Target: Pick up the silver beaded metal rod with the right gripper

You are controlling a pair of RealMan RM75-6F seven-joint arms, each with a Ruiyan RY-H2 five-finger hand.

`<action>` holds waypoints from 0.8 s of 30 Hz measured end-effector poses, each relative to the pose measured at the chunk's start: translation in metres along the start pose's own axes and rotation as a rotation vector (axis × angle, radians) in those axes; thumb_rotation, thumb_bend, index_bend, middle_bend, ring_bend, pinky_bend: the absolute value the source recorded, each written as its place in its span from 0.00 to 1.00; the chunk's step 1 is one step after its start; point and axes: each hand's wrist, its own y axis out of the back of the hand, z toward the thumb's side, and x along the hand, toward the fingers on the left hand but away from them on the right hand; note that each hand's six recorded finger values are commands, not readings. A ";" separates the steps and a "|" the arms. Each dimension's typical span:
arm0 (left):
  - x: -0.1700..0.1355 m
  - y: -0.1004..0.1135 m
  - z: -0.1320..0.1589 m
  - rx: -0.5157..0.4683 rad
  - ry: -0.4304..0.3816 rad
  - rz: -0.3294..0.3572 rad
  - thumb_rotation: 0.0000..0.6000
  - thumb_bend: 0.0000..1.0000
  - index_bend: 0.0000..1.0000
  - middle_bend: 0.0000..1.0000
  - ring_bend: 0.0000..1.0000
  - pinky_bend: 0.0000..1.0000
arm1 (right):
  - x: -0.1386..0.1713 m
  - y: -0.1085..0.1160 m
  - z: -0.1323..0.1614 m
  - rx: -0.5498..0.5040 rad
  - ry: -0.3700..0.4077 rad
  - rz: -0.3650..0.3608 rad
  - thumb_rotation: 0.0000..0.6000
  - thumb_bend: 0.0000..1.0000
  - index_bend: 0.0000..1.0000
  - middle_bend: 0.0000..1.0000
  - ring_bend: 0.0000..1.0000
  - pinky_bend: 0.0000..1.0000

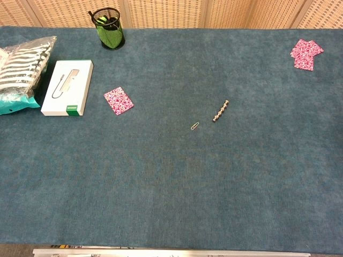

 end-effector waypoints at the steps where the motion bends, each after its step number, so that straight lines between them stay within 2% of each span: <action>1: 0.000 0.000 0.000 0.000 0.000 -0.001 1.00 0.26 0.00 0.00 0.00 0.00 | 0.000 -0.001 0.001 -0.003 0.003 0.005 1.00 0.07 0.37 0.36 0.23 0.34; 8: -0.004 0.001 -0.001 -0.013 0.001 0.015 1.00 0.26 0.00 0.01 0.00 0.00 | 0.000 0.001 0.007 -0.015 0.045 0.012 1.00 0.07 0.37 0.37 0.23 0.34; 12: -0.006 0.000 -0.002 -0.014 0.000 0.013 1.00 0.26 0.00 0.01 0.00 0.00 | -0.002 0.003 0.017 -0.015 0.109 0.010 1.00 0.07 0.37 0.38 0.26 0.34; 18: -0.007 0.001 -0.001 -0.021 -0.002 0.017 1.00 0.26 0.00 0.01 0.00 0.00 | -0.012 0.007 0.041 0.034 0.233 0.011 1.00 0.07 0.37 0.41 0.31 0.42; 20: -0.007 0.001 -0.001 -0.024 -0.001 0.020 1.00 0.26 0.00 0.01 0.00 0.00 | -0.016 0.008 0.049 0.057 0.270 0.013 1.00 0.07 0.37 0.44 0.38 0.47; 24: -0.008 0.000 -0.002 -0.028 0.004 0.018 1.00 0.26 0.00 0.01 0.00 0.00 | -0.027 0.008 0.067 0.118 0.342 0.024 1.00 0.07 0.37 0.57 0.58 0.70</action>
